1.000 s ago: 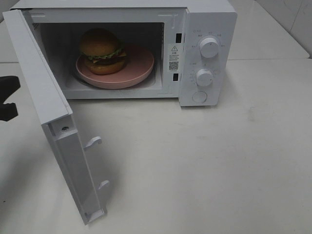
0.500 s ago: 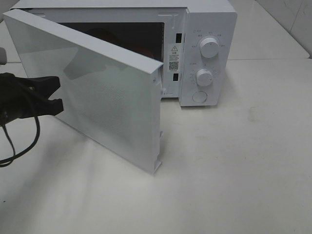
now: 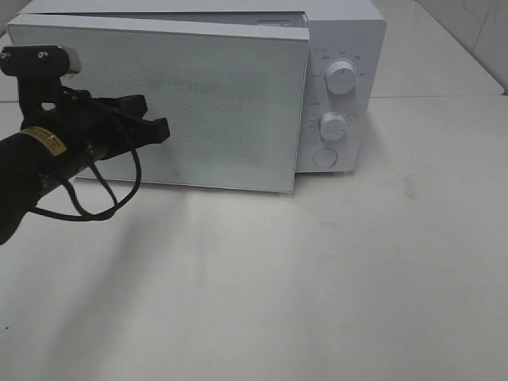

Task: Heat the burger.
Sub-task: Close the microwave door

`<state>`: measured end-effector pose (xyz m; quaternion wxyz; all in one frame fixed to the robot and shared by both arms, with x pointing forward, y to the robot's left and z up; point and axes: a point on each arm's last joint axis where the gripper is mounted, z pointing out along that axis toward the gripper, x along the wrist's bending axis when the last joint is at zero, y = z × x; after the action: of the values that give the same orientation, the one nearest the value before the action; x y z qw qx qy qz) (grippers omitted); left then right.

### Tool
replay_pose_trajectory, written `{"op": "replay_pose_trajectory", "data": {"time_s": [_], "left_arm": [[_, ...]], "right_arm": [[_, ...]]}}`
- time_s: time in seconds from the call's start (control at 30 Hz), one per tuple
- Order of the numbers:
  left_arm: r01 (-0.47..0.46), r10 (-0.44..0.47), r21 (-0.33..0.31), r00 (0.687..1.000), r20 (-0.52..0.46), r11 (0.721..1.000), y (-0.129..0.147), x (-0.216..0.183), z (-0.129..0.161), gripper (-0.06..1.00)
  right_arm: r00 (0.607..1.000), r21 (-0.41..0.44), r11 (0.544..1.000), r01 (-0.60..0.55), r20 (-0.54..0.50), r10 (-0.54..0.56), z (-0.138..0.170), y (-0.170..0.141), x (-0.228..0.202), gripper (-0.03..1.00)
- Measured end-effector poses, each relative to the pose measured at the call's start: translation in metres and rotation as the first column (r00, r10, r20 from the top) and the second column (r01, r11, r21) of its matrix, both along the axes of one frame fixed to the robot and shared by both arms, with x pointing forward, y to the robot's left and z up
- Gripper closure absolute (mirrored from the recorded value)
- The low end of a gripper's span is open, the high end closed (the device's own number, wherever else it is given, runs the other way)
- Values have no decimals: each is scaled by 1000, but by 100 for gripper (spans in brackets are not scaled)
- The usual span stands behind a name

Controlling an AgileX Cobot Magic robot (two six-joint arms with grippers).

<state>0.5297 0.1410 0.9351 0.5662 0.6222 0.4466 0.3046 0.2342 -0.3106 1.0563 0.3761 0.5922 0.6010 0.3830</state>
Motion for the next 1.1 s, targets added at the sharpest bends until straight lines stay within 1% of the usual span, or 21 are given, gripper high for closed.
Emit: {"op": "replay_pose_trajectory", "data": {"time_s": [0.03, 0.1, 0.13, 0.2, 0.3, 0.33, 0.37, 0.43, 0.47, 0.57, 0.63, 0.7, 0.73, 0.8, 0.83, 0.9, 1.03, 1.1], "left_arm": [[0, 0, 0, 1000, 0, 1000, 0, 0, 0, 94], [-9, 9, -4, 1000, -6, 1000, -12, 6, -1, 94], [-9, 9, -4, 1000, -6, 1000, -12, 6, -1, 94], [-32, 32, -21, 999, 2, 999, -28, 17, 1, 94], [-38, 38, -24, 999, 1, 999, -30, 19, 1, 94], [-53, 53, -25, 999, 6, 998, -34, 24, 3, 94], [-60, 60, -13, 998, -1, 998, -38, 27, 2, 94], [-58, 58, -10, 998, -1, 998, -41, 28, 2, 94], [-63, 63, -5, 998, -15, 998, -45, 31, 1, 94], [-69, 68, -8, 997, -19, 998, -47, 32, 2, 94], [-96, 95, -15, 995, -41, 995, -53, 41, 2, 94], [-92, 92, -15, 995, -46, 996, -56, 42, 2, 94], [-81, 81, -1, 995, -58, 997, -61, 44, 1, 94], [-74, 74, 5, 995, -70, 997, -64, 45, 0, 94], [-57, 59, 22, 994, -90, 998, -68, 47, -1, 94], [-48, 51, 30, 994, -102, 998, -70, 47, -1, 94], [-42, 45, 32, 993, -106, 999, -72, 46, -2, 94], [-40, 42, 23, 994, -101, 999, -74, 42, 1, 94]], "right_arm": [[1000, 0, 1000, 0, 0, 0, 0, 0, 0, 22], [1000, 0, 1000, 0, 0, 0, 0, 0, 0, 22], [1000, 0, 1000, 0, 0, 0, 0, 0, 0, 22], [1000, 0, 1000, 0, 0, 0, 0, 0, 0, 22], [1000, 0, 1000, 0, 0, 0, 0, 0, 0, 22], [1000, 0, 1000, 0, 0, 0, 0, 0, 0, 22], [1000, 0, 1000, 0, 0, 0, 0, 0, 0, 22], [1000, 0, 1000, 0, 0, 0, 0, 0, 0, 22], [1000, 0, 1000, 0, 0, 0, 0, 0, 0, 22], [1000, 0, 1000, 0, 0, 0, 0, 0, 0, 22], [1000, 0, 1000, 0, 0, 0, 0, 0, 0, 22], [1000, 0, 1000, 0, 0, 0, 0, 0, 0, 22], [1000, 0, 1000, 0, 0, 0, 0, 0, 0, 22], [1000, 0, 1000, 0, 0, 0, 0, 0, 0, 22], [1000, 0, 1000, 0, 0, 0, 0, 0, 0, 22], [1000, -1, 1000, 1, 0, -1, 0, 0, 0, 22], [1000, -1, 1000, 1, 0, -1, 0, 0, 0, 22], [1000, -1, 1000, 1, 0, -1, 0, 0, 0, 22]]}}
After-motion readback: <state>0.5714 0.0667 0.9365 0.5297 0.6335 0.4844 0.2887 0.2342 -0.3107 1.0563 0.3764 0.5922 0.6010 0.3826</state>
